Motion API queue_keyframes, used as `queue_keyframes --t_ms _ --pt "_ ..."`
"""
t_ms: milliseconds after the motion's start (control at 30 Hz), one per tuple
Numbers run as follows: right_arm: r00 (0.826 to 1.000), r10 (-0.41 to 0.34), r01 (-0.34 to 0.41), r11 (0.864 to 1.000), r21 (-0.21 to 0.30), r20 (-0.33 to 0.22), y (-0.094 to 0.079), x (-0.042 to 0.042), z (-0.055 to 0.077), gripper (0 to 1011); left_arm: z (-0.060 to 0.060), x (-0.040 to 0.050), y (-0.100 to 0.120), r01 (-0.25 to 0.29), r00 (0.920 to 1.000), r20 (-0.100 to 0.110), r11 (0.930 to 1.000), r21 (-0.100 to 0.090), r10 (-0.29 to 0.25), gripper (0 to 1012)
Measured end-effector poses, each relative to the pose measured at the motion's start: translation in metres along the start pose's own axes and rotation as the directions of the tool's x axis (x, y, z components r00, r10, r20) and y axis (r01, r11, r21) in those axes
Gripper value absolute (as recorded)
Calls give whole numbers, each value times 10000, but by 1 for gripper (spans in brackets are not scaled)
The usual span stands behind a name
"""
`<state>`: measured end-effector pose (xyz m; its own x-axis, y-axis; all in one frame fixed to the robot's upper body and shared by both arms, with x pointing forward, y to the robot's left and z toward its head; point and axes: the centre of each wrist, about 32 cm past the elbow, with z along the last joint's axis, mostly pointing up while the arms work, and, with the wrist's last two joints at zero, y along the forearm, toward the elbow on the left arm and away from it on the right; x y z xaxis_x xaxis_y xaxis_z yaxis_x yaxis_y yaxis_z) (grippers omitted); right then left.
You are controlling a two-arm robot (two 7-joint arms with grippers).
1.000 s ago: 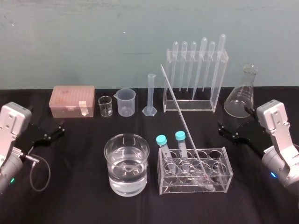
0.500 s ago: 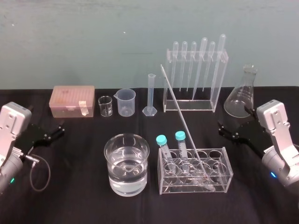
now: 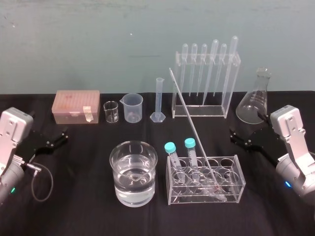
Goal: Hold the thermometer with one hand and immerse one end into the beaker, then reinsert it into the test tube rack.
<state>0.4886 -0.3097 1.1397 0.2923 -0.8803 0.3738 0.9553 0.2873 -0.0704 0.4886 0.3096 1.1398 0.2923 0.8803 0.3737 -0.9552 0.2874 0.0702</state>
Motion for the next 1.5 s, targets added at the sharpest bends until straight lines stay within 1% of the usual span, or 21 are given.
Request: queue_keyframes --t_ms 333,433,500,533,567,667,700,733,767,800,867,900,967,1000,1033,1067,1100,1200,1300,1400,1500 --pt "10000 0 0 10000 1 0 0 0 0 1003 0 0 0 0 10000 0 10000 0 0 1008" --pt "10000 76 -76 10000 -5 -16 3 57 28 1003 0 0 0 0 10000 0 10000 2 0 1008" --pt "9992 169 -167 9998 84 -348 8 137 113 1003 0 0 0 0 10000 0 10000 0 0 1008" --pt "9971 248 -239 9996 132 -722 7 182 181 1003 0 0 0 0 10000 0 10000 1 0 1008" --pt "9971 248 -239 9996 132 -722 7 182 181 1003 0 0 0 0 10000 0 10000 1 0 1008" --pt "9852 501 -469 9986 233 -1641 -12 249 339 1003 0 0 0 0 10000 0 10000 1 0 1008" --pt "9790 623 -587 9980 245 -1943 -20 264 379 1003 0 0 0 0 10000 0 10000 2 0 1008" --pt "9626 949 -896 9955 323 -2539 -41 291 464 1003 0 0 0 0 10000 1 10000 1 0 1008" --pt "9531 1145 -1083 9934 377 -2802 -50 302 504 1003 0 0 0 0 10000 1 10000 1 0 1008" --pt "9330 1596 -1502 9872 539 -3225 -65 330 579 1003 0 0 0 0 10000 1 10000 1 0 1008" --pt "9146 2077 -1954 9782 705 -3470 -76 363 647 1003 0 0 0 1 10000 1 10000 1 -1 1008" --pt "8923 2637 -2486 9645 888 -3664 -80 400 716 1003 0 0 0 0 10000 0 10000 1 0 1008" --pt "8708 3170 -3000 9482 1048 -3757 -78 442 784 1003 0 0 0 0 10000 0 10000 1 0 1008" --pt "8502 3686 -3493 9291 1211 -3758 -72 485 852 1003 0 0 0 -1 10000 0 10000 0 1 1008" --pt "8398 3924 -3722 9192 1282 -3752 -68 500 880 1003 0 0 0 1 10000 0 10000 1 -1 1008" --pt "8212 4371 -4148 8987 1424 -3669 -54 533 938 1003 0 0 0 0 10000 1 10000 0 0 1008" --pt "8212 4371 -4148 8987 1424 -3669 -54 533 938 1003 0 0 0 0 10000 0 10000 1 0 1008" --pt "7896 5208 -4936 8532 1683 -3246 -1 574 1058 1003 0 0 0 0 10000 0 10000 0 0 1008" --pt "7777 5586 -5328 8292 1693 -2883 78 568 1118 1003 0 0 0 0 10000 0 10000 1 0 1008" --pt "7752 5750 -5523 8179 1614 -2617 194 545 1146 1003 0 0 0 0 10000 1 10000 2 0 1008" --pt "7836 5715 -5492 8205 1586 -2434 309 500 1150 1003 0 0 0 1 10000 0 10000 1 -1 1008"
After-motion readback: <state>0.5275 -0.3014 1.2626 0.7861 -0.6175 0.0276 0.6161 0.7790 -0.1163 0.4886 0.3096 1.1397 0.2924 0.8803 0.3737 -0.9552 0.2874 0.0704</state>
